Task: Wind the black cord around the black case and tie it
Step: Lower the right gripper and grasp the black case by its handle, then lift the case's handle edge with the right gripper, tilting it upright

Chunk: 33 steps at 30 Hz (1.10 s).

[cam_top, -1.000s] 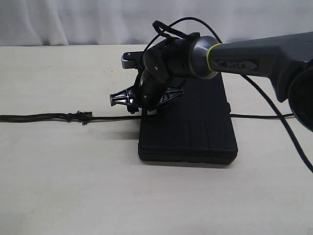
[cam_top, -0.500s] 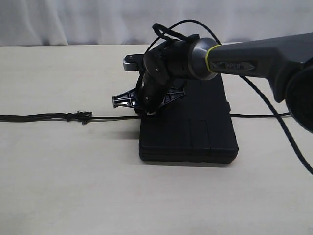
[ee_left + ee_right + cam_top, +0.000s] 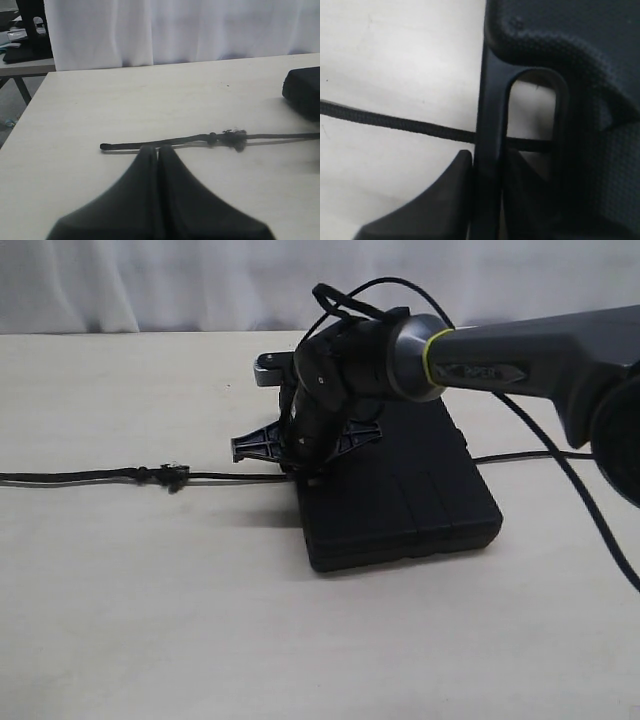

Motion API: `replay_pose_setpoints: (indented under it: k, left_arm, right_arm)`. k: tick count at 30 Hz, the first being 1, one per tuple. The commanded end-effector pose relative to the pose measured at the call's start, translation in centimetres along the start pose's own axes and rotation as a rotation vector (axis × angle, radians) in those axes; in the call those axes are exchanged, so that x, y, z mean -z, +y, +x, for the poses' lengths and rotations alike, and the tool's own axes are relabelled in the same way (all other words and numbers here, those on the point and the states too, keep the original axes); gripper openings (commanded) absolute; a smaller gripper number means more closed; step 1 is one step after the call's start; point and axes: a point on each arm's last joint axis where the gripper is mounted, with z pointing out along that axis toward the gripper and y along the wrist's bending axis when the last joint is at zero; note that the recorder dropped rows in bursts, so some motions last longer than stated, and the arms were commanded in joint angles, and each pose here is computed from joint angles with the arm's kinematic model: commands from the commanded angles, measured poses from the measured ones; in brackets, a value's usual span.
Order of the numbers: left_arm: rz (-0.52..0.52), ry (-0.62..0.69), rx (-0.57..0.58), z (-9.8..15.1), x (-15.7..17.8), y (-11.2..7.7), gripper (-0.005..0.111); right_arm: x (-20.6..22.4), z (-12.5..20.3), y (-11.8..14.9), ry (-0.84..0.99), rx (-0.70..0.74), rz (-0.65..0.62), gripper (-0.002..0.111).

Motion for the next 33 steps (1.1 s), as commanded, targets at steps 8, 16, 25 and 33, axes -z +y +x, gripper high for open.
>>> replay_pose_setpoints:
  k: [8,16,25,33]
  left_arm:
    - [0.000,-0.010,0.002,0.0,0.0,0.0,0.000]
    - [0.000,-0.010,0.002,0.0,0.0,0.0,0.000]
    - [0.000,-0.010,0.002,0.0,0.0,0.0,0.000]
    - [0.001,-0.010,0.005,0.0,0.0,0.0,0.000]
  right_arm:
    - [6.6,-1.5,-0.2,-0.089,0.020,-0.023,0.004]
    - [11.5,-2.1,-1.3,-0.126,-0.024,-0.056,0.004]
    - [17.6,-3.9,-5.2,-0.174,-0.203,-0.375,0.004]
    - [17.8,-3.9,-6.5,-0.167,-0.290,-0.661,0.004]
